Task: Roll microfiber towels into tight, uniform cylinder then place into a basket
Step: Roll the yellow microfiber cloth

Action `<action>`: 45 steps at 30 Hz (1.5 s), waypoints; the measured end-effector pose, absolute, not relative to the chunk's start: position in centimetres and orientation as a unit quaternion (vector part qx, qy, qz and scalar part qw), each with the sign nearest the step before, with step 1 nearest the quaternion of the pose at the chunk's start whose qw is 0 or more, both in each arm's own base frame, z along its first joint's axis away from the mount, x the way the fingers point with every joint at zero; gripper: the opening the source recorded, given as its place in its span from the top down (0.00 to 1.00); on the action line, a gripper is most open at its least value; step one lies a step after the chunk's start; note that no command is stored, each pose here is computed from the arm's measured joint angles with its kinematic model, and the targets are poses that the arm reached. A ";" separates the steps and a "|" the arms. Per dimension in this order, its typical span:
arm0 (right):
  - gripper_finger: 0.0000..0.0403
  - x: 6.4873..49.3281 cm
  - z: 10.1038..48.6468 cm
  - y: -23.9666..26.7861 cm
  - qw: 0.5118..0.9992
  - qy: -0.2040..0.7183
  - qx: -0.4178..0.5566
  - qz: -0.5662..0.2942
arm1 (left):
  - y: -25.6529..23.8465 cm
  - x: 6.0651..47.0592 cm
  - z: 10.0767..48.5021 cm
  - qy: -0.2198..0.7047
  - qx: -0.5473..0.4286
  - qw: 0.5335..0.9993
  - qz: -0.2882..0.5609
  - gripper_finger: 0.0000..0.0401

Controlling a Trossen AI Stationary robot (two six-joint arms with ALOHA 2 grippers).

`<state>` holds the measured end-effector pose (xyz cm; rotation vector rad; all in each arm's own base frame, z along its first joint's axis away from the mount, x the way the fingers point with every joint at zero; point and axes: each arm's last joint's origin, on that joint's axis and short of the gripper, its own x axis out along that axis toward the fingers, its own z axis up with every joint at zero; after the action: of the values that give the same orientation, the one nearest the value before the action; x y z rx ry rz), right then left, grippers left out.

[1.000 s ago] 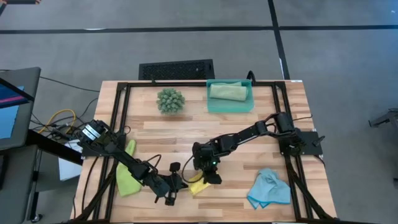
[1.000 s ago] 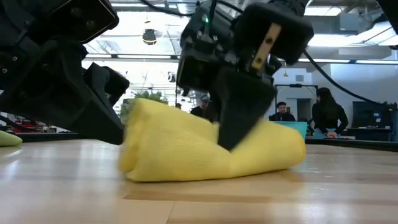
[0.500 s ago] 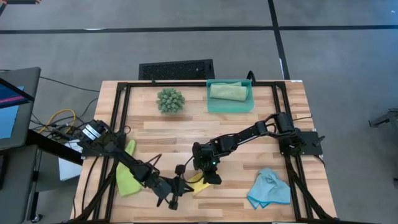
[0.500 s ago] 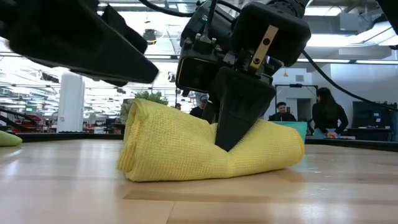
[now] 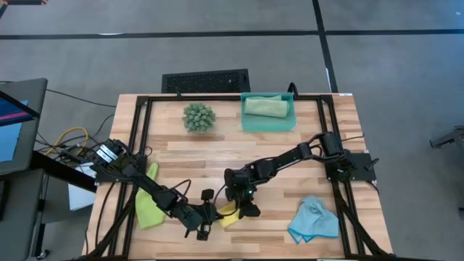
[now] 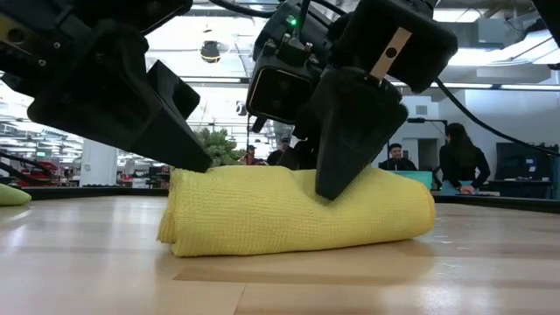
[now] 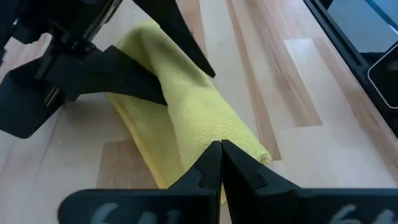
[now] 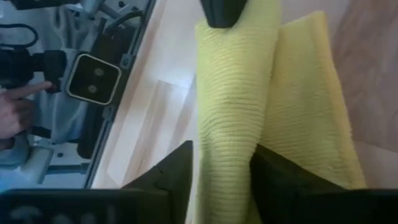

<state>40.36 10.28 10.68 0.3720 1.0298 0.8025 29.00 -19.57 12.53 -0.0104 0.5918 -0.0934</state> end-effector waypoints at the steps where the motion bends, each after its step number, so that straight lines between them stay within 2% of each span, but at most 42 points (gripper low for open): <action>1: 0.52 40.4 10.7 10.3 0.778 0.477 0.174 0.370 | -19.6 29.0 12.5 0.292 -0.005 0.955 -0.046 1.00; 7: 0.48 40.0 11.6 10.1 0.776 0.489 0.176 0.356 | -19.5 28.9 12.4 0.299 -0.005 0.953 -0.043 1.00; 18: 0.60 39.6 11.8 9.6 0.775 0.518 0.177 0.316 | -19.4 28.8 12.2 0.309 -0.008 0.950 -0.037 1.00; 22: 0.63 39.3 13.5 9.5 0.785 0.501 0.165 0.325 | -19.4 28.8 12.2 0.311 -0.007 0.950 -0.037 1.00; 25: 0.65 38.5 14.5 9.7 0.795 0.481 0.155 0.336 | -19.4 28.7 12.1 0.314 -0.008 0.949 -0.035 1.00; 33: 0.64 34.9 14.2 9.1 0.799 0.472 0.182 0.324 | -19.4 28.7 12.1 0.316 -0.007 0.948 -0.034 1.00; 45: 0.63 32.8 12.2 9.6 0.755 0.550 0.213 0.287 | -19.5 29.0 12.5 0.299 -0.002 0.954 -0.026 1.00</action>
<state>32.77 9.65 12.23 0.4650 1.1997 0.6252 28.96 -19.50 12.47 -0.0049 0.6074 -0.0526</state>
